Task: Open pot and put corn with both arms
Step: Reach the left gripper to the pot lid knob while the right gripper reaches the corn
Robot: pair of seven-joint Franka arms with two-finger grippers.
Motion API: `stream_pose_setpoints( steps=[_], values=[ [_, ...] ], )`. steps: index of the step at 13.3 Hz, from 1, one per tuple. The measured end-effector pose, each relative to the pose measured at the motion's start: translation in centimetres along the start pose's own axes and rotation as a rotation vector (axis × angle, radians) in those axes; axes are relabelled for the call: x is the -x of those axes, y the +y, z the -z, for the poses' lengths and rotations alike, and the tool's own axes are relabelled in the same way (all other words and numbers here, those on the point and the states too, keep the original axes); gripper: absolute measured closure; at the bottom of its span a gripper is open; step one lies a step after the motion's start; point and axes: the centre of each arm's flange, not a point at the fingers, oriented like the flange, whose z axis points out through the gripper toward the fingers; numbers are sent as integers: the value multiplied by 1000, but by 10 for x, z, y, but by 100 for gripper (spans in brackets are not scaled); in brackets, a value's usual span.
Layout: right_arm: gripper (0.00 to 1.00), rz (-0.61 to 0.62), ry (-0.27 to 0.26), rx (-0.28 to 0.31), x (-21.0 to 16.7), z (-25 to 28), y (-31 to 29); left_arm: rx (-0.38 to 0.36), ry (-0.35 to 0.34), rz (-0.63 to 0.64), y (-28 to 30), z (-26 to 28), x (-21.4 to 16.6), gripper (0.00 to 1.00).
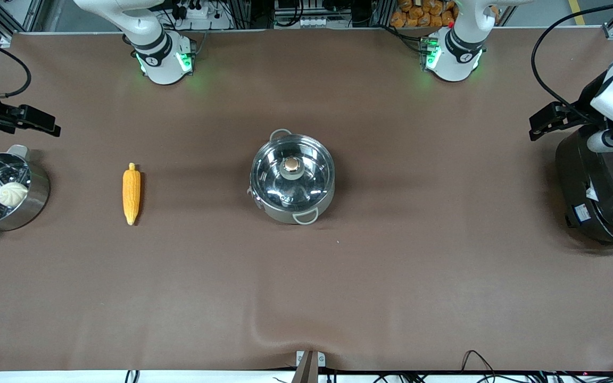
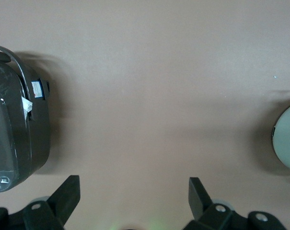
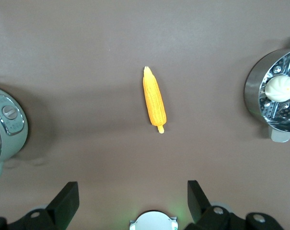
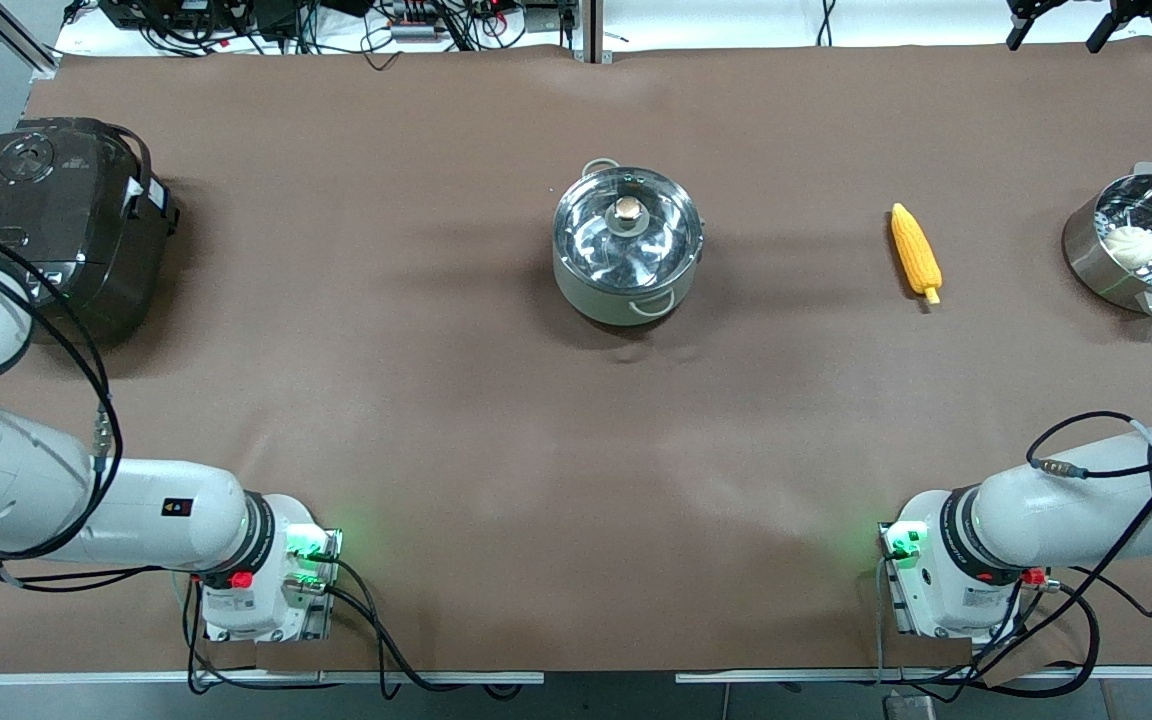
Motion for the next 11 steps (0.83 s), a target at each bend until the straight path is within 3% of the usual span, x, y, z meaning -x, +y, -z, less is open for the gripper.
stream_pose_setpoints(
  steps=[3, 8, 11],
  values=[
    [0, -14, 47, -1, -1, 13, -3, 0, 0, 0, 0, 0, 0, 0],
    [0, -15, 55, 0, -1, 16, -4, 0, -9, -14, 1, -3, -1, 0],
    [0, -16, 61, -1, -1, 16, -5, 49, -27, -52, 27, -11, -8, 0]
  ],
)
